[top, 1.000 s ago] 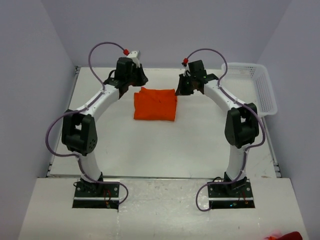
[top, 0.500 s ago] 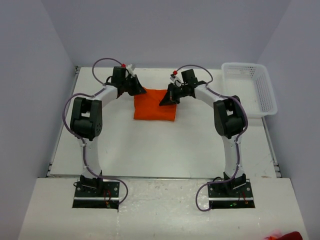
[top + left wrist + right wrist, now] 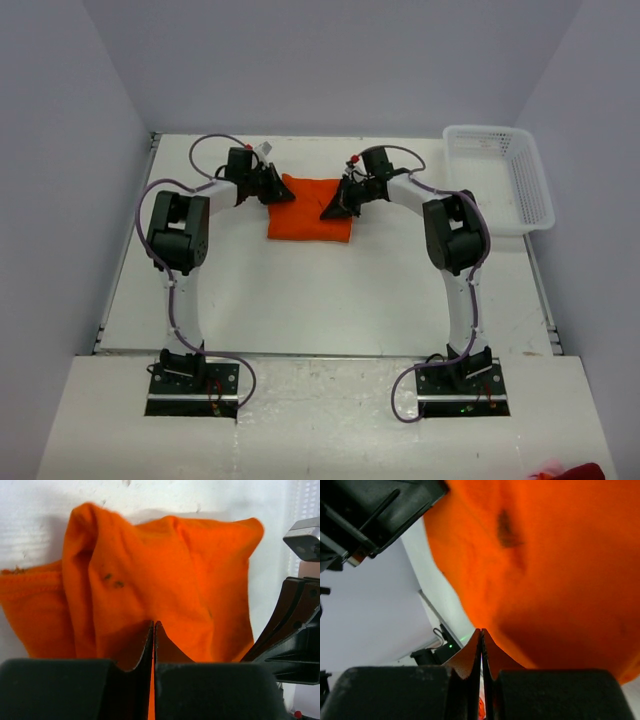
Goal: Fold and stack the t-shirts
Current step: Smooth out wrinkles on the folded tshirt
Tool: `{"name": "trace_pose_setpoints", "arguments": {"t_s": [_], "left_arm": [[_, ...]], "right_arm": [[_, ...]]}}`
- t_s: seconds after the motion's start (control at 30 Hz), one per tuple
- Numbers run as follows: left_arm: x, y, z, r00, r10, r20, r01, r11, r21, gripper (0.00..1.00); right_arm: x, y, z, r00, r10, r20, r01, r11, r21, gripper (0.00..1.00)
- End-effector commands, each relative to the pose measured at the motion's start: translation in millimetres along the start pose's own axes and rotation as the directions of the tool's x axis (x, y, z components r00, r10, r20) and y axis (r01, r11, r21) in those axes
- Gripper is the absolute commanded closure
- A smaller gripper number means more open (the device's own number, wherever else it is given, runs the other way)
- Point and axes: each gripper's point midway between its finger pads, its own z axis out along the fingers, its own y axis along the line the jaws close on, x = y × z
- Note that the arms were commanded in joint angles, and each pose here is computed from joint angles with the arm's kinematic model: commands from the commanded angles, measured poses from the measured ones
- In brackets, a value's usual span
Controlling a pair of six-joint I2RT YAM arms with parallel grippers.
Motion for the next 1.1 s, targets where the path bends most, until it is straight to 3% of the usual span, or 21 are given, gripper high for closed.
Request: {"name": "trace_pose_setpoints", "arguments": {"t_s": [0.0, 0.47, 0.57, 0.73, 0.9, 1.07], "left_arm": [[6.4, 17.7, -8.4, 1.000, -0.018, -0.003, 0.018, 0.996, -0.089, 1.00], [-2.8, 28.6, -40.3, 1.000, 0.010, 0.029, -0.003, 0.979, -0.206, 1.00], [4.3, 28.5, -40.8, 1.000, -0.003, 0.012, 0.005, 0.980, -0.197, 1.00], [-2.4, 6.5, -60.0, 0.998, 0.017, 0.066, -0.007, 0.987, -0.163, 1.00], [-18.3, -35.2, -91.2, 0.987, 0.073, 0.145, -0.056, 0.991, -0.121, 1.00], [-6.2, -71.3, -100.9, 0.986, 0.108, 0.130, -0.103, 0.994, -0.048, 1.00]], "right_arm": [[9.6, -20.7, -0.5, 0.997, 0.081, 0.018, -0.082, 0.993, 0.086, 1.00], [49.3, -56.2, -5.2, 0.982, 0.182, 0.052, -0.188, 0.971, 0.147, 1.00], [47.2, -53.6, -8.3, 0.993, 0.108, 0.045, -0.114, 0.979, 0.171, 1.00], [36.3, -30.1, -19.0, 0.977, -0.209, 0.042, 0.197, 0.962, 0.188, 1.00], [30.1, -2.5, -38.7, 0.952, -0.293, 0.083, 0.275, 0.945, 0.179, 1.00], [16.7, 15.6, -43.6, 0.947, -0.308, 0.087, 0.290, 0.942, 0.171, 1.00]]}}
